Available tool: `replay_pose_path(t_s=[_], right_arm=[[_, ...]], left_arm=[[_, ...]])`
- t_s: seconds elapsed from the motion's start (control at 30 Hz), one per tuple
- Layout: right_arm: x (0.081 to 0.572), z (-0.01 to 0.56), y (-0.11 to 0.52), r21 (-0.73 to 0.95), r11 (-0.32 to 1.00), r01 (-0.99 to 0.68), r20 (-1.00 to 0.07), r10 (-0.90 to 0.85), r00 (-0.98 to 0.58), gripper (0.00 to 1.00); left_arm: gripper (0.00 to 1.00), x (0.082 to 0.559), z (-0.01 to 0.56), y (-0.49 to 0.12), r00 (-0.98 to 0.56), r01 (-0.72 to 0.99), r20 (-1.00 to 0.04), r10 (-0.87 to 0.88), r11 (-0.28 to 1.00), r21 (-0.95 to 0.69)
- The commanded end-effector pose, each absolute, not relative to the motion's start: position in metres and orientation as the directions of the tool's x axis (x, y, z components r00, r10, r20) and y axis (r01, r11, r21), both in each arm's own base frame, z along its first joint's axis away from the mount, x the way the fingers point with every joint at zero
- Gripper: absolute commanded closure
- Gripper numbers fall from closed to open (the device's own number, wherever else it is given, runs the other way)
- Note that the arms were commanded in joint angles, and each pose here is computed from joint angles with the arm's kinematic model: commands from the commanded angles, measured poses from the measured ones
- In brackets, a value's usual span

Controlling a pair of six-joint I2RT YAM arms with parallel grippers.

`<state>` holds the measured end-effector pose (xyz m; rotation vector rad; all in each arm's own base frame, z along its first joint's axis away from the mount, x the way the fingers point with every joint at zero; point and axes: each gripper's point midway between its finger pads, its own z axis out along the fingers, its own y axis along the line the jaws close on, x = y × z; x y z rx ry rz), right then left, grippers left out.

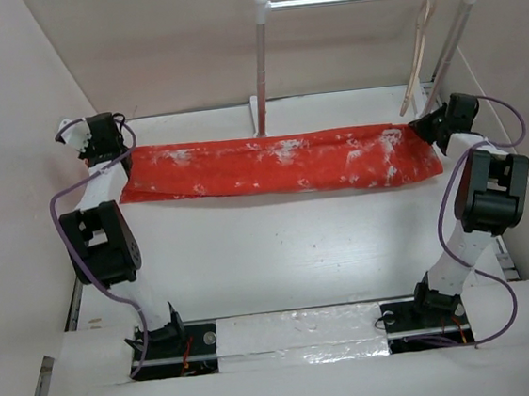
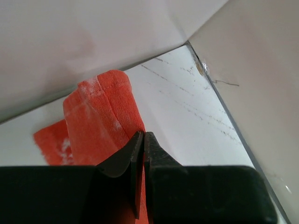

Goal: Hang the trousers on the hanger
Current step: Fold the trousers at the center of the board.

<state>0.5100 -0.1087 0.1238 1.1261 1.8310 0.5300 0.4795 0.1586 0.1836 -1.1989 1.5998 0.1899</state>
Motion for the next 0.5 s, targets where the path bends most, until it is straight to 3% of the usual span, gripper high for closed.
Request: replay_pose_path(t_s=[0.0, 0.23, 0.3, 0.33, 0.37, 0.4, 0.43, 0.47], right_arm=[[0.544, 0.161, -0.128, 0.753, 0.524, 0.398, -0.536, 0.839, -0.09, 1.0], [0.57, 0.159, -0.12, 0.766, 0.523, 0.373, -0.529, 0.843, -0.096, 0.96], [0.575, 0.159, -0.11, 0.762, 0.532, 0.369, -0.531, 0.84, -0.114, 0.92], [0.576, 0.164, -0.111, 0.757, 0.542, 0.365, -0.543, 0.833, -0.111, 0.82], [0.578, 0.167, -0.104, 0.753, 0.553, 0.357, -0.549, 0.827, -0.123, 0.71], [0.576, 0.166, -0.099, 0.744, 0.561, 0.364, -0.553, 0.822, -0.136, 0.59], [0.574, 0.165, -0.1, 0.733, 0.572, 0.369, -0.563, 0.814, -0.142, 0.4], [0.571, 0.164, -0.1, 0.729, 0.574, 0.373, -0.566, 0.812, -0.144, 0.34]], left_arm=[[1.0, 0.51, 0.192, 0.174, 0.135, -0.757, -0.801, -0.583, 0.461, -0.463], [1.0, 0.545, 0.171, 0.167, 0.131, -0.7, -0.77, -0.624, 0.492, -0.518], [0.86, 0.55, 0.164, 0.159, 0.083, -0.707, -0.771, -0.632, 0.508, -0.492], [0.75, 0.549, 0.164, 0.16, 0.07, -0.712, -0.784, -0.617, 0.519, -0.473], [0.53, 0.548, 0.171, 0.161, 0.075, -0.707, -0.793, -0.605, 0.528, -0.47], [0.45, 0.545, 0.172, 0.158, 0.066, -0.709, -0.801, -0.595, 0.537, -0.458], [0.38, 0.542, 0.174, 0.158, 0.064, -0.712, -0.804, -0.591, 0.537, -0.452], [0.29, 0.536, 0.185, 0.158, 0.071, -0.71, -0.811, -0.581, 0.542, -0.45]])
